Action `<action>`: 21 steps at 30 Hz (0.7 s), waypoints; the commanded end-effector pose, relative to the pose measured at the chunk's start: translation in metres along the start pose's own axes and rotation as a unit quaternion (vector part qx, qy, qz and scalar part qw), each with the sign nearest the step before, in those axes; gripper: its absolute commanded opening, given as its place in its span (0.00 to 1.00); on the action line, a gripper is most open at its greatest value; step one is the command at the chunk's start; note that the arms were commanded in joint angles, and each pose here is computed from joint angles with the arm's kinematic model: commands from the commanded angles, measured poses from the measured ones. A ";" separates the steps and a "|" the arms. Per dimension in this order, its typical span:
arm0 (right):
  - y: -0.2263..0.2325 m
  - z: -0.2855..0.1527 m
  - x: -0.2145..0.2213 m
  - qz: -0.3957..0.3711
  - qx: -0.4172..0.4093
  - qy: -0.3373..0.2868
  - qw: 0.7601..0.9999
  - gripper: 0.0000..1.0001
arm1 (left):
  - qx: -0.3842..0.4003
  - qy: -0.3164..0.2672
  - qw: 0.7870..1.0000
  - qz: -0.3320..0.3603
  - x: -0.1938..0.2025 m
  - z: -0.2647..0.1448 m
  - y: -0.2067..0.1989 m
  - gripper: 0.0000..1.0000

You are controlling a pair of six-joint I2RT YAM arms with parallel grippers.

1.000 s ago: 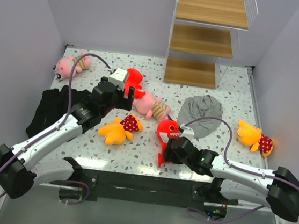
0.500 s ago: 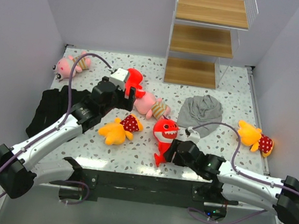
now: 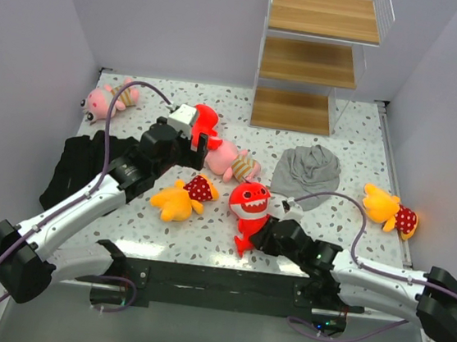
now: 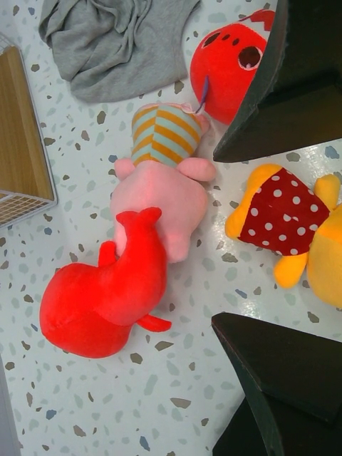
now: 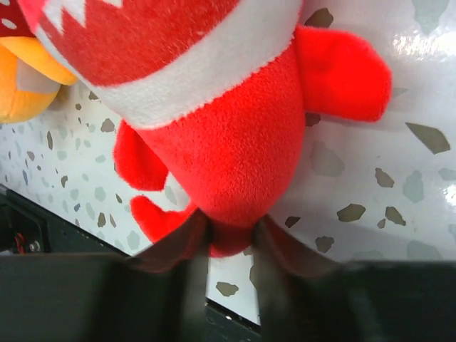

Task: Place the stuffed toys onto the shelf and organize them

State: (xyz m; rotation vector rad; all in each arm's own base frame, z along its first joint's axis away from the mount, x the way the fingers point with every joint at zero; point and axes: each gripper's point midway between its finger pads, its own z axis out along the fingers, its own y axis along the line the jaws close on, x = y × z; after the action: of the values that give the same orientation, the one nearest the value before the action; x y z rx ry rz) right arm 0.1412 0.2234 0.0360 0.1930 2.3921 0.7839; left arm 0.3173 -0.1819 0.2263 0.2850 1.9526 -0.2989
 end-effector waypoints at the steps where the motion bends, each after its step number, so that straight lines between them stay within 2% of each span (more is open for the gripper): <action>1: 0.010 -0.010 -0.021 -0.003 -0.003 -0.034 0.999 0.17 | 0.001 -0.031 0.999 -0.006 -0.024 -0.003 -0.001 0.92; 2: 0.010 -0.015 -0.024 -0.006 0.006 -0.033 0.999 0.07 | 0.000 -0.031 1.000 -0.007 -0.023 -0.002 -0.001 0.92; 4: 0.016 -0.024 -0.035 -0.001 0.004 -0.048 0.999 0.00 | 0.000 -0.030 1.000 -0.008 -0.023 -0.002 -0.001 0.92; 14: 0.053 -0.080 -0.094 -0.024 0.031 -0.095 0.995 0.00 | -0.007 -0.032 0.999 -0.006 -0.024 -0.003 0.001 0.92; 17: 0.068 -0.100 -0.122 -0.062 0.039 -0.125 0.989 0.00 | -0.013 -0.031 0.999 -0.008 -0.023 -0.003 0.004 0.92; 21: 0.096 -0.123 -0.167 -0.161 0.061 -0.166 0.971 0.00 | -0.016 -0.031 0.999 -0.009 -0.023 -0.002 0.004 0.92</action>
State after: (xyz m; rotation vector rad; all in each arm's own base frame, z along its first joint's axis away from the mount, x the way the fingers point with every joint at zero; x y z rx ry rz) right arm 0.1731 0.2050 0.1977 0.1329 2.2098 0.6264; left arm 0.3182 -0.1799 0.2264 0.2760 1.9521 -0.2866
